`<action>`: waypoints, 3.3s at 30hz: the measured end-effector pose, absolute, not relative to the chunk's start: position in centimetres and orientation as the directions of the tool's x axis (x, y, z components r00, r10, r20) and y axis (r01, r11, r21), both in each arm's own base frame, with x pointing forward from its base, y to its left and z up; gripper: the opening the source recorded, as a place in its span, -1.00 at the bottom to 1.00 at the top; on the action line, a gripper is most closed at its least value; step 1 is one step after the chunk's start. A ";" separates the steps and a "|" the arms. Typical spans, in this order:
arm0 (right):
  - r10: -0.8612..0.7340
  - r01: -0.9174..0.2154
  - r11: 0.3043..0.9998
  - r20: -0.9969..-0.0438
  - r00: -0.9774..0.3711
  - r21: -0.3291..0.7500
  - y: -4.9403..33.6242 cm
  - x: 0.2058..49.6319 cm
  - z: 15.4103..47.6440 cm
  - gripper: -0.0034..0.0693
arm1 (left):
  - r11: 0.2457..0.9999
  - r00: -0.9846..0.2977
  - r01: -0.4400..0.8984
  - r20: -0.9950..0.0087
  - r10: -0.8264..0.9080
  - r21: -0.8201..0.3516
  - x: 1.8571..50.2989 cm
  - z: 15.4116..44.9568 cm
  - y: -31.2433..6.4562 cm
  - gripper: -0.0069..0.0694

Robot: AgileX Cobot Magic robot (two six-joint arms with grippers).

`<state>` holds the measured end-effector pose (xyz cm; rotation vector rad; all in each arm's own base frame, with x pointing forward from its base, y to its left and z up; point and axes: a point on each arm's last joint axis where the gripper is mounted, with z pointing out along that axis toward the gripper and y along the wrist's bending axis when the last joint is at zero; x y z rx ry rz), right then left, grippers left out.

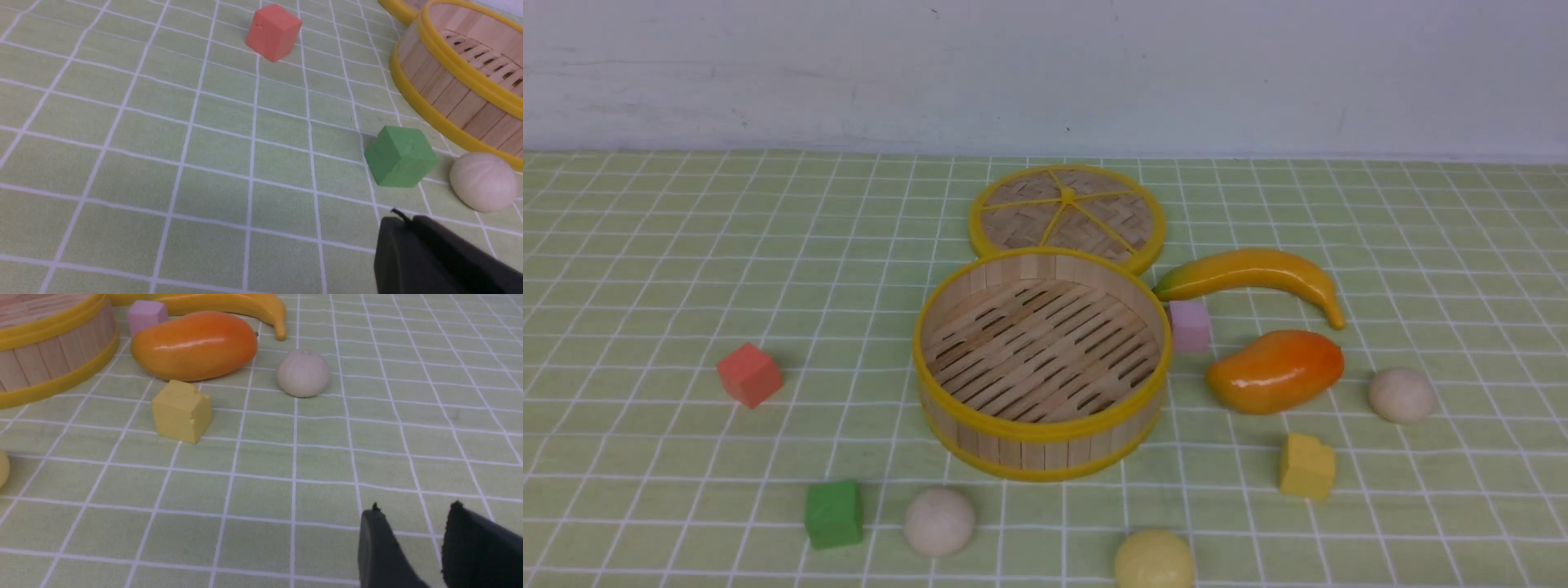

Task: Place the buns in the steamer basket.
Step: Use the right arm to grab a steamed stuffed bun

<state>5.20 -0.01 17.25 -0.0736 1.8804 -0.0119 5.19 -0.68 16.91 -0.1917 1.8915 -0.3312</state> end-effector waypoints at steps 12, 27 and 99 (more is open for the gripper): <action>-0.057 -0.045 0.998 -0.951 -0.304 -0.045 0.0 5.2 17.2 -0.24 | 0.947 -0.338 0.029 -0.895 -0.292 -0.320 5.2 16.9 -0.7 -0.78; -0.068 -0.044 0.997 -0.952 -0.297 -0.058 0.0 5.2 17.3 -0.24 | 0.947 -0.338 0.029 -0.895 -0.292 -0.320 5.2 16.9 -0.7 -0.77; -0.020 -0.035 0.999 -0.492 -0.870 0.021 2.7 34.7 24.2 -0.24 | 0.722 0.034 0.236 -0.736 -0.676 -0.651 5.5 21.4 -0.8 -0.62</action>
